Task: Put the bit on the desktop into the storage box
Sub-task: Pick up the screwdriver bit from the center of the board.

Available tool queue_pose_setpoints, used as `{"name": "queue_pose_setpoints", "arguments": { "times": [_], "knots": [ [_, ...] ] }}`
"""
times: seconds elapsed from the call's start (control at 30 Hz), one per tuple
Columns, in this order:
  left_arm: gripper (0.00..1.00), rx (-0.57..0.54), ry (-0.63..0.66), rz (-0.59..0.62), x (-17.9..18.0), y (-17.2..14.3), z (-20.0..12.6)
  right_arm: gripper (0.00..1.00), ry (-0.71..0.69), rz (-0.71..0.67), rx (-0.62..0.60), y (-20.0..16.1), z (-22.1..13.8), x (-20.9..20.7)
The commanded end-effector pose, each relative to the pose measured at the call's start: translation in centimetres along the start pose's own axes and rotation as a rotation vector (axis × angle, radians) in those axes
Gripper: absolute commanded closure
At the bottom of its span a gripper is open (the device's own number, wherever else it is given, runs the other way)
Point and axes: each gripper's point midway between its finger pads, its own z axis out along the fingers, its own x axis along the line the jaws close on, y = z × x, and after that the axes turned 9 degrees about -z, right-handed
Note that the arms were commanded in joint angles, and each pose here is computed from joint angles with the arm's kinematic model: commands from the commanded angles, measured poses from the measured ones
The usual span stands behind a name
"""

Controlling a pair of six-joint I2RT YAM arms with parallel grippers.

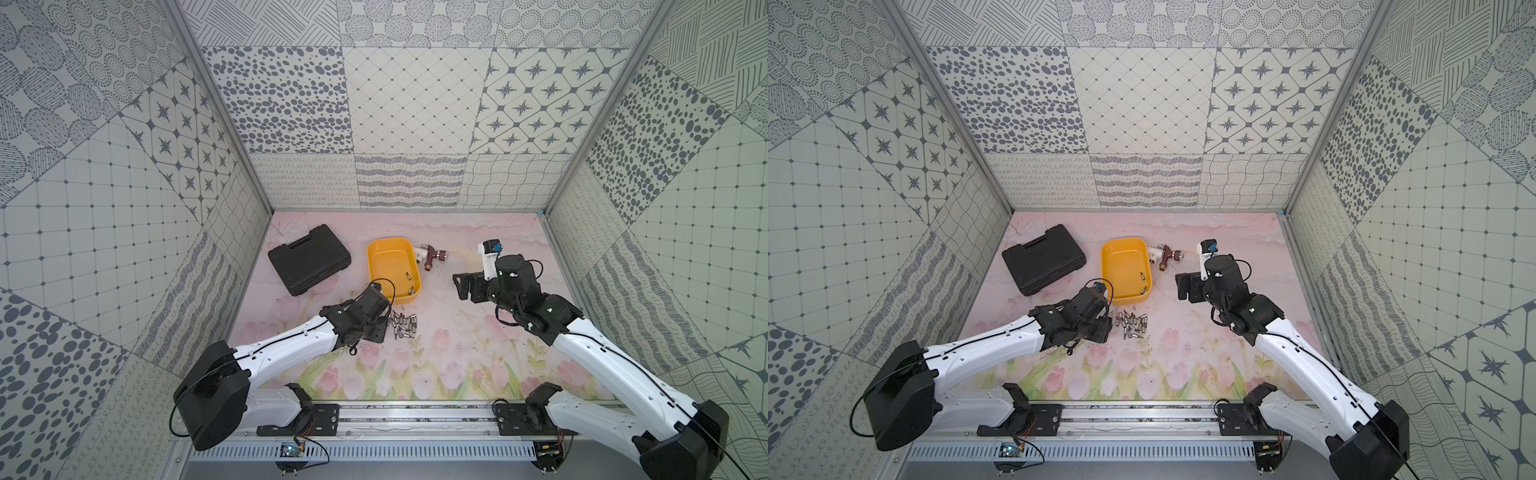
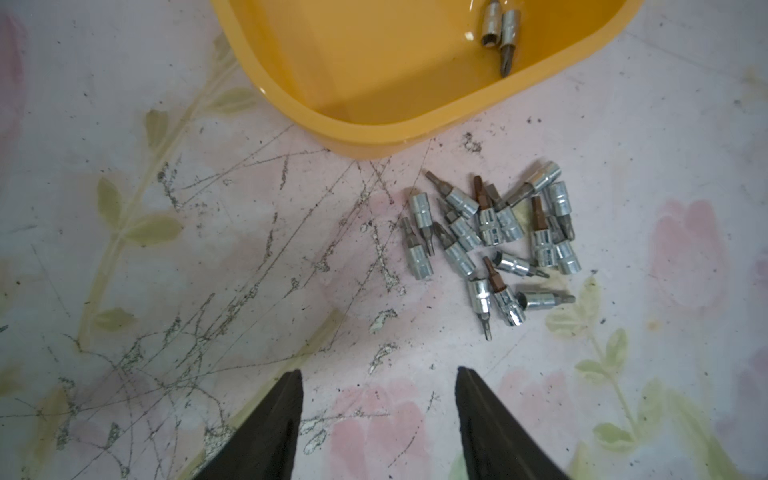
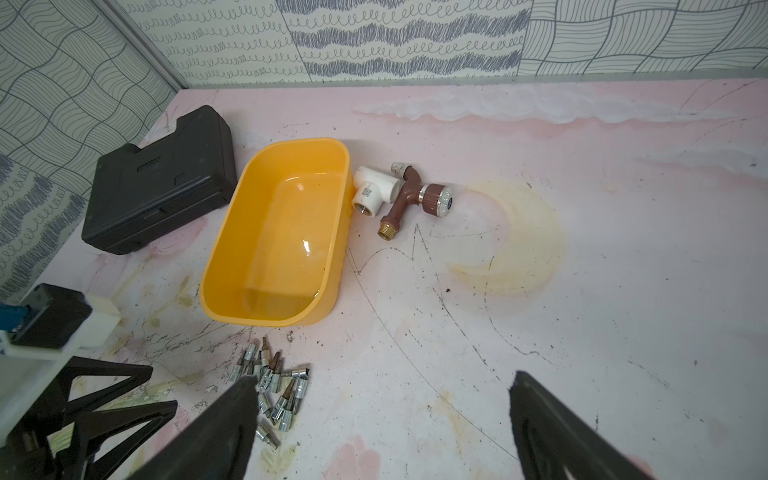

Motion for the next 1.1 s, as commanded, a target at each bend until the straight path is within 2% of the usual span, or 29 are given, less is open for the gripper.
{"name": "queue_pose_setpoints", "arguments": {
  "times": [0.0, 0.37, 1.07],
  "knots": [
    [0.39, -0.024, 0.005, -0.039, -0.7, 0.4, 1.0, 0.03, -0.012, -0.002, -0.039, 0.8, -0.1, -0.2],
    [0.49, 0.022, 0.006, -0.006, -1.9, -0.1, 3.4, 0.03, -0.023, -0.003, -0.029, 0.6, 0.2, -0.4],
    [0.56, 0.073, 0.055, -0.016, -2.1, -0.8, 6.6, 0.03, -0.037, -0.004, -0.028, 0.4, 0.3, -0.7]
  ]
}}
